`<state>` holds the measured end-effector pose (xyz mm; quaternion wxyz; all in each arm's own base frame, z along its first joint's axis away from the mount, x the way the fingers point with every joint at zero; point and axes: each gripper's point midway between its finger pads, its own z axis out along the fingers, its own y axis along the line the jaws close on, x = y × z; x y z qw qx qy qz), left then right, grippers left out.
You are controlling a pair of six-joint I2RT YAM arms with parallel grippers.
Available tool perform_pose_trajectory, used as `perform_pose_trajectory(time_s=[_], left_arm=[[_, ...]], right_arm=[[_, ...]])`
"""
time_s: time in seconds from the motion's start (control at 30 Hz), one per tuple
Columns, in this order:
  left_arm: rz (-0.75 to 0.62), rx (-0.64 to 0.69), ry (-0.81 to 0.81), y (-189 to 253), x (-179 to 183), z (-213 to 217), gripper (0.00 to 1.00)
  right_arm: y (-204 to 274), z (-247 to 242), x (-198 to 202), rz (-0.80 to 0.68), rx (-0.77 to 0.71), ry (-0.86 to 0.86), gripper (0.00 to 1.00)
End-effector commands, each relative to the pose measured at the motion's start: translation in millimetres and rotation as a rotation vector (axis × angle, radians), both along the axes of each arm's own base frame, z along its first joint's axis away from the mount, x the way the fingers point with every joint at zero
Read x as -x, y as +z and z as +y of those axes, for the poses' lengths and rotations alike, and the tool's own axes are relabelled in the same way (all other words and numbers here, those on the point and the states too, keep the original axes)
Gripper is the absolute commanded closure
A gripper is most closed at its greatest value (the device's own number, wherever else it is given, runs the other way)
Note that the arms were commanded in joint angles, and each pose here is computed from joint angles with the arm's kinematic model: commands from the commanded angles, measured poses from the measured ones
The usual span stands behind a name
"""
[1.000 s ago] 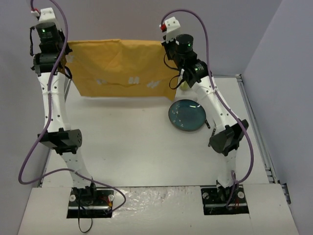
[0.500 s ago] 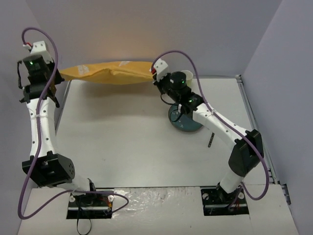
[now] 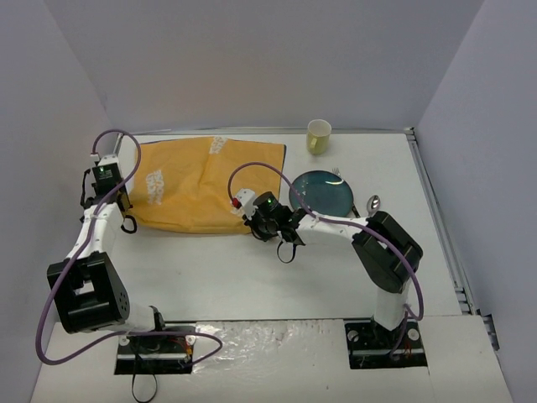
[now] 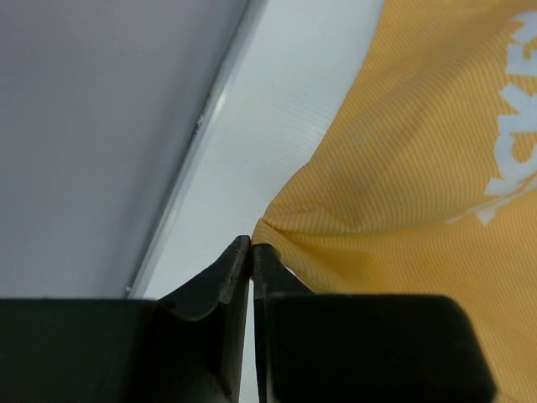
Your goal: Set the dinner table for one person
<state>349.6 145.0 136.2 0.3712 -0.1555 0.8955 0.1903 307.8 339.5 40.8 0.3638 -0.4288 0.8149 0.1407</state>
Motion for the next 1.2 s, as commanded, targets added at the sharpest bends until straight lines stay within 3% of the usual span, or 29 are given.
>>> perform_pose_trajectory(time_s=[0.0,0.43,0.53,0.57,0.63,0.7,0.83,0.93,1.0,1.1,1.17], left_arm=[[-0.176,-0.155,0.070,65.6,-19.0,27.0,0.97],[-0.102,-0.137,0.213,29.9,3.4,36.2,0.97],[-0.107,-0.127,0.256,21.6,15.1,35.6,0.91],[-0.104,-0.121,0.266,17.1,20.3,34.3,0.84],[-0.116,-0.108,0.305,14.5,30.7,33.0,0.72],[-0.153,-0.097,0.364,20.8,41.8,32.7,0.70],[-0.183,-0.083,0.447,33.4,62.7,32.1,0.61],[-0.175,-0.075,0.472,45.9,74.0,29.6,0.55],[-0.190,-0.055,0.456,57.9,72.7,25.7,0.43],[-0.204,0.022,0.359,62.9,60.4,9.8,0.33],[-0.211,0.097,0.257,61.8,42.3,-6.2,0.32]], right_arm=[[37.0,13.0,-5.8,-0.032,-0.119,-0.050,1.00],[52.6,-41.0,16.3,-0.052,-0.102,-0.188,1.00],[47.3,-45.5,24.4,-0.031,-0.095,-0.177,1.00],[44.2,-47.5,27.0,-0.017,-0.092,-0.185,0.98],[39.4,-46.3,36.0,0.027,-0.098,-0.168,0.91],[37.9,-45.3,41.4,0.051,-0.098,-0.152,0.85],[46.3,-44.7,51.9,0.090,-0.101,-0.117,0.59],[70.8,-42.6,48.3,0.075,-0.133,-0.116,0.49],[86.9,-44.5,41.9,0.062,-0.163,-0.138,0.42],[108.7,-47.8,28.7,0.053,-0.224,-0.190,0.35],[120.5,-50.2,14.2,0.059,-0.269,-0.241,0.34]])
